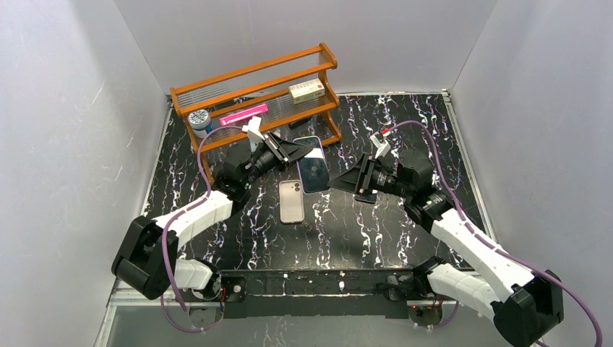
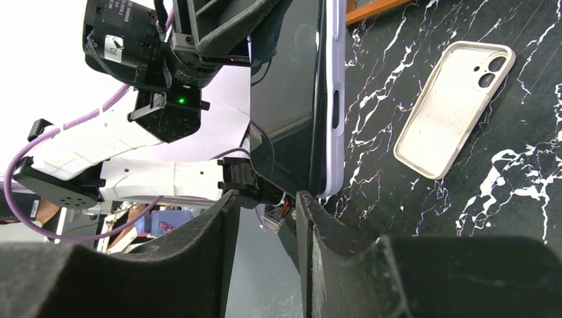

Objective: Take the phone out of the phone case
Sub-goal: Remove the phone case from the phone.

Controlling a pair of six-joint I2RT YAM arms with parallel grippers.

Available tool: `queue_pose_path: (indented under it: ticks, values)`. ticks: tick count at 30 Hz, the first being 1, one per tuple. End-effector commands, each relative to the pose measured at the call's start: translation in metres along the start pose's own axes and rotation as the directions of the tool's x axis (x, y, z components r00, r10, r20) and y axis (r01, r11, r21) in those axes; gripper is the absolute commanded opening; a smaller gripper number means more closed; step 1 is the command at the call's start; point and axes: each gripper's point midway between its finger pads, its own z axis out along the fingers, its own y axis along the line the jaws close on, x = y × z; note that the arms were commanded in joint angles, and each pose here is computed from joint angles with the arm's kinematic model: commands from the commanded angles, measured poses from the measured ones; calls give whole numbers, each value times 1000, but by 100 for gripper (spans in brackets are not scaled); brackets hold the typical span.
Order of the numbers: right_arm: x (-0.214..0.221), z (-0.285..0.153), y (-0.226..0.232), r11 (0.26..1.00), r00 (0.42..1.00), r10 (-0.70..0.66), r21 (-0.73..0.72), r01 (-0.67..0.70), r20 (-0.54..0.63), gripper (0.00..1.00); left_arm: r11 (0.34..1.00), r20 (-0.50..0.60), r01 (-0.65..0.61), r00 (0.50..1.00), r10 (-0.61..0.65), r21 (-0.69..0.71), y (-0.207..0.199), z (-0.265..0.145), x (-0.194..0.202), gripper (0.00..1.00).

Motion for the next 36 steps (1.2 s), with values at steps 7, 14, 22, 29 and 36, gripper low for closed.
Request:
queue_pose_path:
  ticks: [7, 14, 22, 29, 36]
  values:
    - [-9, 5, 17, 998, 1000, 2, -65, -2, 2, 43, 991, 46, -18, 999, 12, 130, -49, -1, -14, 0]
    - [-9, 8, 7, 999, 1000, 20, -30, -20, 11, 43, 987, 57, 16, 998, -25, 161, -55, -2, -16, 0]
    - [-17, 1, 8, 1000, 998, 12, -1, -12, 68, 46, 989, 100, 15, 995, -30, 147, -50, -7, -21, 0]
    - [-17, 1, 9, 1000, 998, 9, -3, -9, 66, 47, 988, 101, 14, 995, -29, 152, -52, -6, -22, 0]
    - [-23, 6, 19, 999, 998, 4, -47, -1, 57, 46, 987, 89, 13, 996, -27, 159, -55, -7, -20, 0]
